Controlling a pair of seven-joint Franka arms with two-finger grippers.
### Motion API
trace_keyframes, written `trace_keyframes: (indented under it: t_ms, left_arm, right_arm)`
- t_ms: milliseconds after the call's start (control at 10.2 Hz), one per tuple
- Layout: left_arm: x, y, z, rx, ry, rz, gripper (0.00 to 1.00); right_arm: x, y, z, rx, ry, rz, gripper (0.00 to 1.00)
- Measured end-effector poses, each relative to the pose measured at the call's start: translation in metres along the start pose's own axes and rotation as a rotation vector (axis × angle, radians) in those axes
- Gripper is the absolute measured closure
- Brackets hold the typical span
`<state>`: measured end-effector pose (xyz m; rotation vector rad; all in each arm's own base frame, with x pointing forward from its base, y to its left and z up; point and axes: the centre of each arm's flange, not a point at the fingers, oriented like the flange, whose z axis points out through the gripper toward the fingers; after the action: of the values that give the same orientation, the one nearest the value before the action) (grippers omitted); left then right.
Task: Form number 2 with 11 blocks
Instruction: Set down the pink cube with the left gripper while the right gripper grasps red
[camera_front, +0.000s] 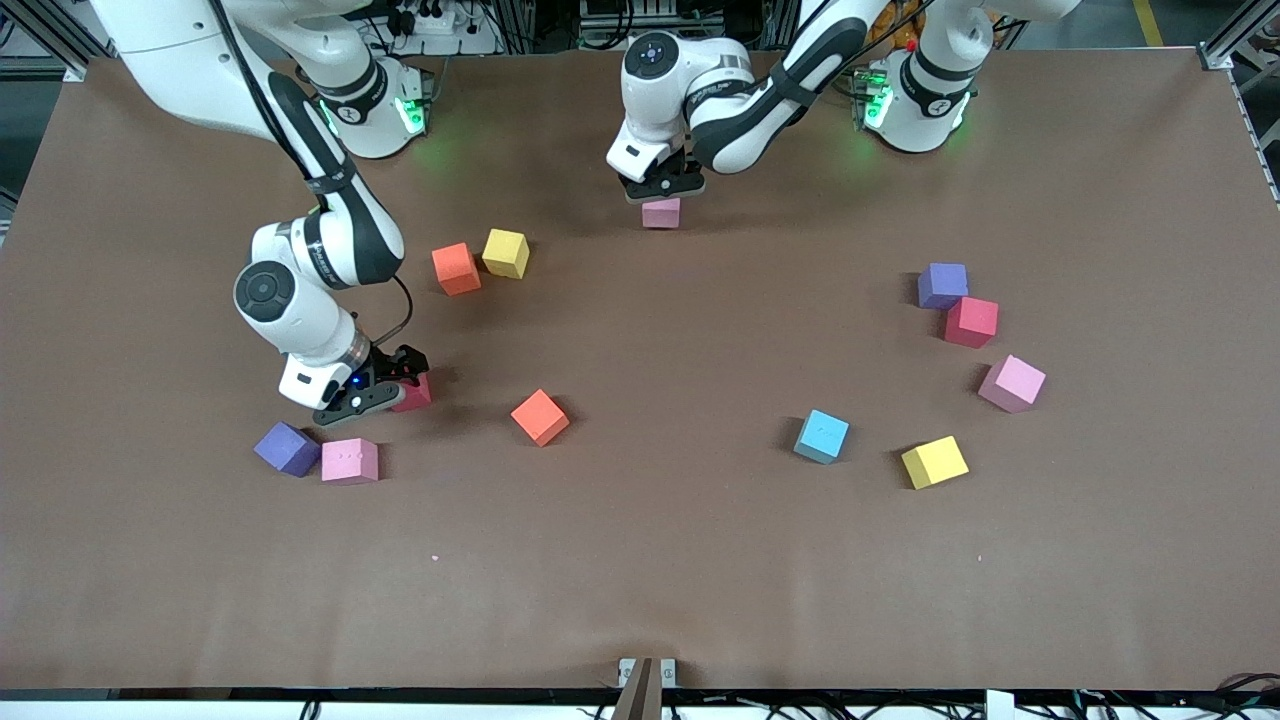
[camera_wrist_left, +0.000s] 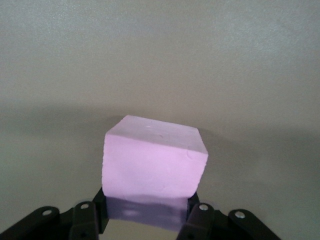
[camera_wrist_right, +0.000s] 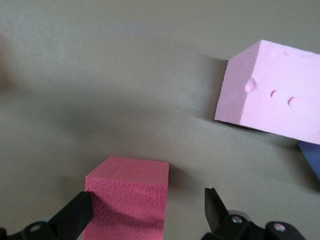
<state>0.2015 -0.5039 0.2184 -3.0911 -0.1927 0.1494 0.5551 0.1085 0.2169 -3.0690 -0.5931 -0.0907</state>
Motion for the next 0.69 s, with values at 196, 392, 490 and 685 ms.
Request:
trace_keyframes:
  t_ms: [196, 392, 490, 685]
  left_arm:
    - [0.000, 0.000, 0.005, -0.001, -0.007, 0.005, 0.41]
    - [0.001, 0.001, 0.005, -0.008, -0.011, 0.003, 0.41]
    - [0.001, 0.002, 0.006, -0.009, -0.013, 0.002, 0.41]
    - [0.003, 0.004, 0.008, -0.012, -0.022, -0.001, 0.41]
  right_arm:
    - [0.007, 0.001, -0.008, 0.001, -0.010, 0.000, 0.00]
    - [0.019, 0.003, -0.024, 0.011, -0.067, -0.001, 0.00]
    - [0.022, 0.004, -0.027, 0.013, -0.073, -0.001, 0.00]
    - [0.019, 0.003, -0.022, 0.012, -0.068, -0.001, 0.00]
